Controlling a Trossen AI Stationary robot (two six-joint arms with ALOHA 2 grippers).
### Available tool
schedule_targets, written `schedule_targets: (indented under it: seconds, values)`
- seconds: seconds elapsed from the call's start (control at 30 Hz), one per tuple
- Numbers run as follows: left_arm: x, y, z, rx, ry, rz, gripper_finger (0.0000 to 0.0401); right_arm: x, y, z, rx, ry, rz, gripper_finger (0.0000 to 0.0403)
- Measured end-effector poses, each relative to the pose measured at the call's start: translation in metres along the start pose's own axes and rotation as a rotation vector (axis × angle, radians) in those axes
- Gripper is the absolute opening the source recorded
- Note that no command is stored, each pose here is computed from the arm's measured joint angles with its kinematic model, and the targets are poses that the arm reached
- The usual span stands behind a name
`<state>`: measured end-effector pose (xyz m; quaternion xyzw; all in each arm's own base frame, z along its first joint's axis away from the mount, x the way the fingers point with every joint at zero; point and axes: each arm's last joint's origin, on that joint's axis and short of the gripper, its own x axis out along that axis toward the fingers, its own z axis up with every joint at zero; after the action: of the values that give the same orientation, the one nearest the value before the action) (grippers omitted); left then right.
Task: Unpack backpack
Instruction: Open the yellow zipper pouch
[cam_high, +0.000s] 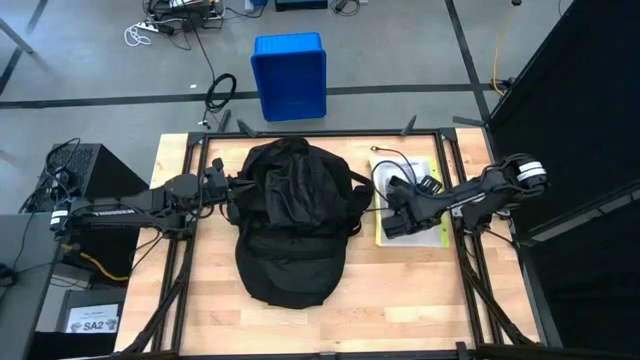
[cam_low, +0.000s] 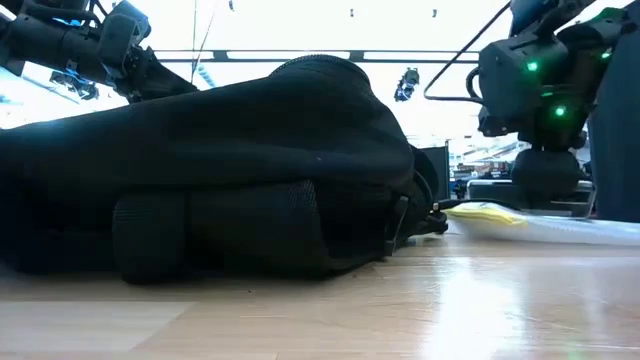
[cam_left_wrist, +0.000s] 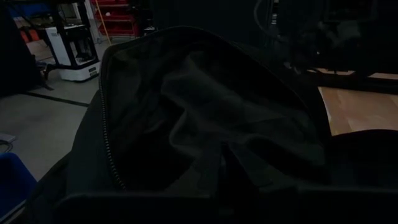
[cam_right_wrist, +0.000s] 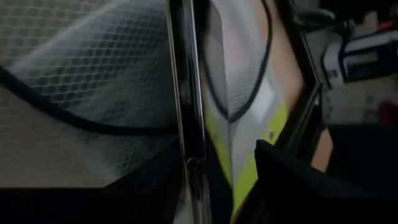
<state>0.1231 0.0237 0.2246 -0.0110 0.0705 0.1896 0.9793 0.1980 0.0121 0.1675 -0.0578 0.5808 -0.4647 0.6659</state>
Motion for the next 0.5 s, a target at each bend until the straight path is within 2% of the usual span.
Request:
schedule_targets:
  seconds: [0.17, 0.37, 0.5]
  values:
    - [0.000, 0.000, 0.000, 0.000, 0.000, 0.000, 0.0000, -0.026, -0.001, 0.005, -0.009, -0.055, 0.175, 0.0173]
    - [0.000, 0.000, 0.000, 0.000, 0.001, 0.000, 0.0000, -0.071, 0.016, 0.003, -0.060, -0.343, 0.467, 0.0205]
    - [0.000, 0.000, 0.000, 0.000, 0.001, 0.000, 0.0000, -0.081, 0.039, -0.008, -0.146, -0.461, 0.562, 0.0231]
